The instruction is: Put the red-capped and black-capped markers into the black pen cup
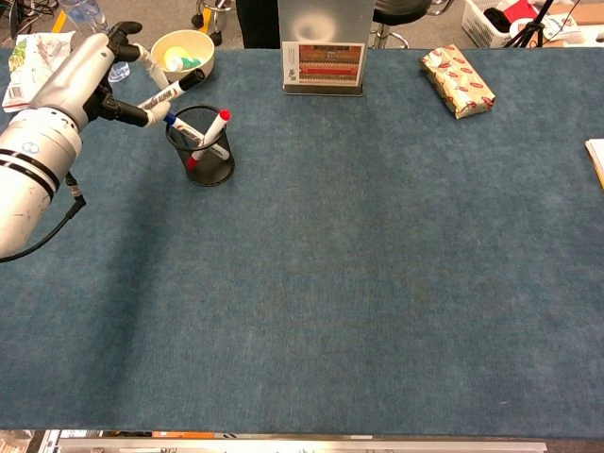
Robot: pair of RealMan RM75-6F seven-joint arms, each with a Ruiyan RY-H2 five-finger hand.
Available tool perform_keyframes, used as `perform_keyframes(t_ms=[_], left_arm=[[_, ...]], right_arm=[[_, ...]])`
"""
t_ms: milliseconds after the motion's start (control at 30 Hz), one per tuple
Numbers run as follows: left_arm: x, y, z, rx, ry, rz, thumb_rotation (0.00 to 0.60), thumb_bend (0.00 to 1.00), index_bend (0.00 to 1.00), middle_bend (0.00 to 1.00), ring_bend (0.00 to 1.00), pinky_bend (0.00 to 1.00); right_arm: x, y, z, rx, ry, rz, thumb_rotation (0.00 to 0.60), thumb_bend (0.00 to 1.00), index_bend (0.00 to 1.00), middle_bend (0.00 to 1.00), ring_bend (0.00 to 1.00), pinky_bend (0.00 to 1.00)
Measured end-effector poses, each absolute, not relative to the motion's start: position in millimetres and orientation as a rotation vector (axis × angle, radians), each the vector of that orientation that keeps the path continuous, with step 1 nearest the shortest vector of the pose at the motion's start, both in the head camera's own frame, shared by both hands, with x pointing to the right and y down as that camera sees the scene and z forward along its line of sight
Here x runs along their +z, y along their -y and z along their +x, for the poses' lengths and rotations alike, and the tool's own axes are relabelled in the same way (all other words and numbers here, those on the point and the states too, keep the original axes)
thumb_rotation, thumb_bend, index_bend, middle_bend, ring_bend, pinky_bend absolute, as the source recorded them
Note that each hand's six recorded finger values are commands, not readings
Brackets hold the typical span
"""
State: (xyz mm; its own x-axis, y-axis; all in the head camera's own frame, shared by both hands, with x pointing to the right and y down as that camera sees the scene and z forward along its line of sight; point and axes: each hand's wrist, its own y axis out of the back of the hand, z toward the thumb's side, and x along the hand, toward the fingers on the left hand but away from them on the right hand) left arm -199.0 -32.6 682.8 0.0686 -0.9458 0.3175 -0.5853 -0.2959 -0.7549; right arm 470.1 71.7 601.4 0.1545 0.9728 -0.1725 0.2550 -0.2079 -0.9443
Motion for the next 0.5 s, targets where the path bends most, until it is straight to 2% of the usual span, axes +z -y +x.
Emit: perform_keyframes(t_ms=[267, 500], left_arm=[[682.0, 34.6, -189.0, -1.055, -1.707, -2.099, 0.6, 0.34, 0.69, 0.02, 0.0, 0.08], [693.1, 32.9, -180.2, -1.021, -1.823, -2.26, 0.6, 0.34, 0.7, 0.02, 0.0, 0.08]], right_arm=[[601.7, -71.5, 470.4, 1.109, 1.206, -1.616, 0.6, 0.0, 0.24, 0.26, 0.17, 0.41], [600.3, -71.5, 470.9, 1.104, 1.212, -1.617, 0.6, 0.0, 0.24, 0.26, 0.17, 0.41]])
